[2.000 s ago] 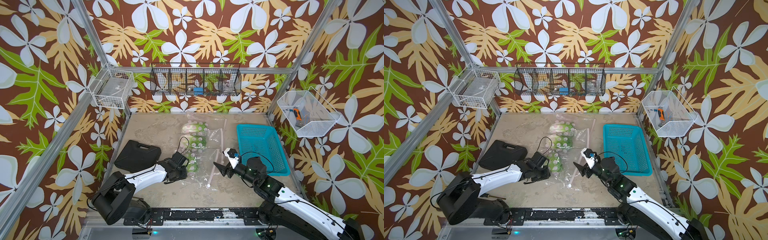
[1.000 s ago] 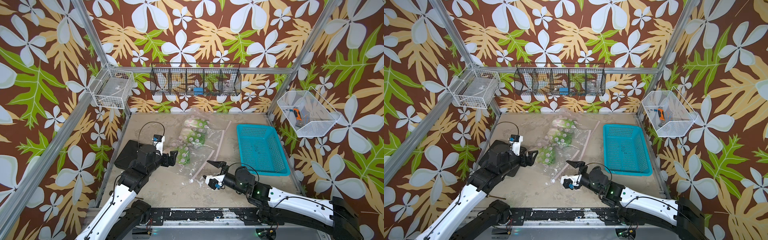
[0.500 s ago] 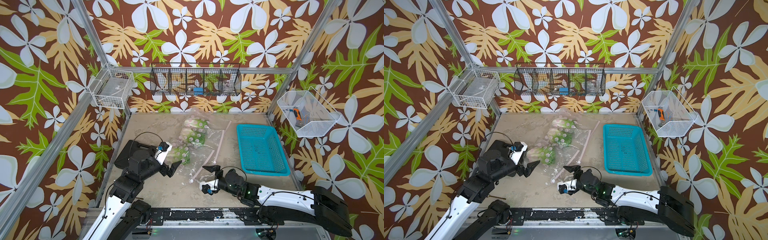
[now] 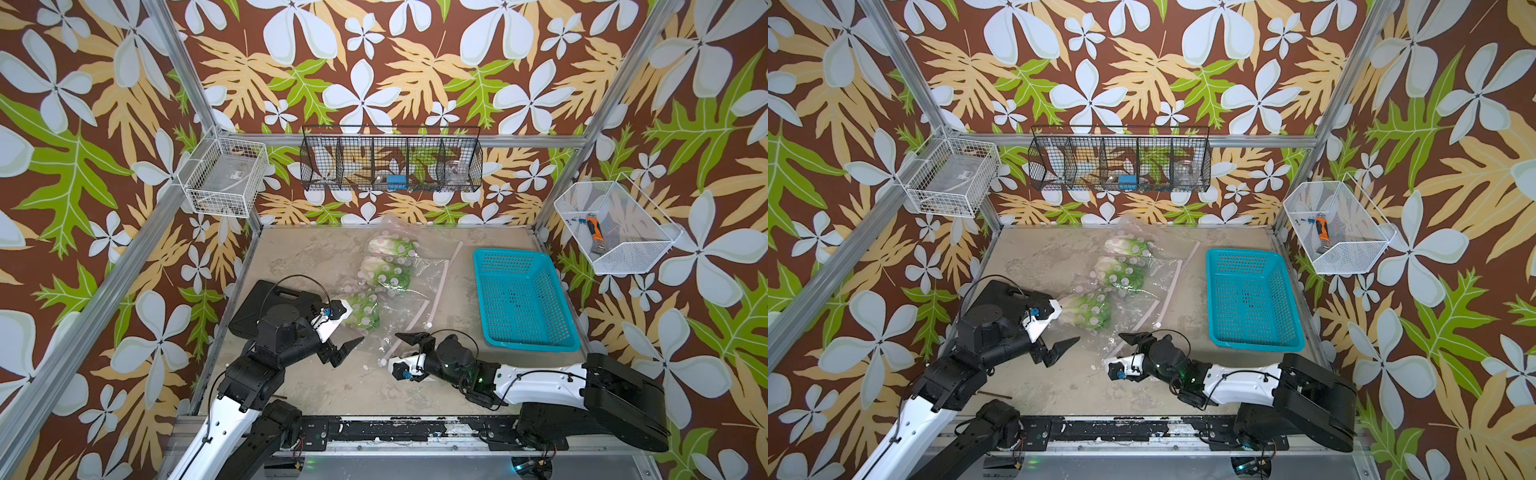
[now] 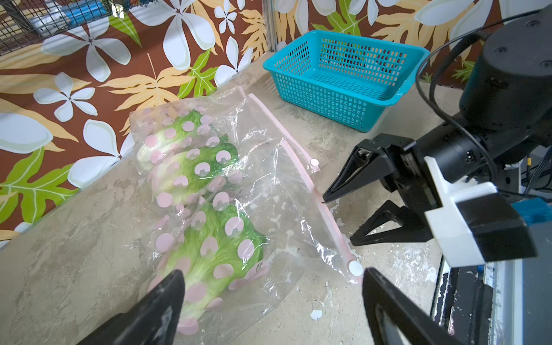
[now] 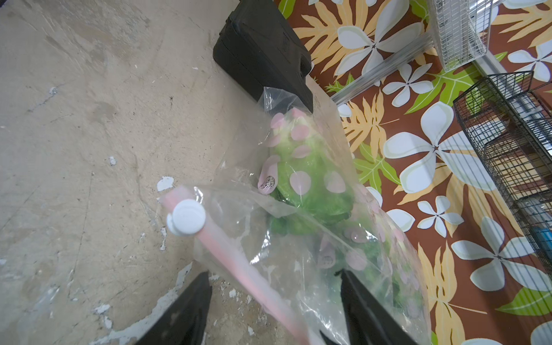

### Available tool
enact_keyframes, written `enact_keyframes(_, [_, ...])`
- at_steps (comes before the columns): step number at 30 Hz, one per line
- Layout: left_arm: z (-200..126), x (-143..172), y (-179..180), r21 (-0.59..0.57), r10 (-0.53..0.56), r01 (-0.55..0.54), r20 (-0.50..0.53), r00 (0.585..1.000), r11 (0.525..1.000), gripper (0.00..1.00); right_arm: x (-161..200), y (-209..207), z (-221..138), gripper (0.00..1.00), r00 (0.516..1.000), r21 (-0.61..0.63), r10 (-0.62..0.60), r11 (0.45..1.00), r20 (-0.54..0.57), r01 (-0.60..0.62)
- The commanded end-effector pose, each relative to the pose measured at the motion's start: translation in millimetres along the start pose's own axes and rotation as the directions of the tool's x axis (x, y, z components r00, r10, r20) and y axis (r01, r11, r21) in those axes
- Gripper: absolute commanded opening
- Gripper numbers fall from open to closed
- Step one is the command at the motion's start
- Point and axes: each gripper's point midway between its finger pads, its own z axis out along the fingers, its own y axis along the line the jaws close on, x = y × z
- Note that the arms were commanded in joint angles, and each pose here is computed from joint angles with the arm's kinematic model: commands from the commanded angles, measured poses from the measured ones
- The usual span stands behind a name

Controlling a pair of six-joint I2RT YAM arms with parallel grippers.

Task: Open the zip-top bag and take out the chinese cabbages
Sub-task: Adjust the zipper food storage bag in the zipper food storage bag.

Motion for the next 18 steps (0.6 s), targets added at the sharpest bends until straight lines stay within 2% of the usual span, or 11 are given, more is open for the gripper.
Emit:
enact_keyframes(1, [0,7,0,-0.005,0.022,-0.022,-0.033,0.999,1.000,0.94,-10,-6,5,0.67,0.998,0.026,0.035,0.999,0.046,-0.036])
enact_keyframes(4, [0,9,-1,-0.003,0.044,-0.045,-0.042,0.998,0.999,0.93,-8,-3,9,0.66,0.999,0.014,0.035,0.999,0.039,-0.036])
enact_keyframes(7, [-1,10,-7,0.027,0.074,-0.073,-0.035,0.997,0.997,0.92,-4,-2,10,0.69,0.999,0.020,0.038,0.999,0.032,-0.038])
enact_keyframes(10, [0,10,-11,0.046,0.080,-0.078,-0.032,0.996,0.996,0.92,-2,-2,11,0.65,0.999,0.022,0.038,0.999,0.029,-0.039])
enact_keyframes(14, [4,16,-11,0.053,0.087,-0.084,-0.054,0.995,0.995,0.92,-1,-6,14,0.46,0.998,0.026,0.048,0.998,0.034,-0.049])
enact_keyframes(18, [7,21,-14,0.074,0.103,-0.098,-0.074,0.992,0.992,0.94,1,-4,16,0.33,0.998,-0.004,0.058,0.998,0.039,-0.058])
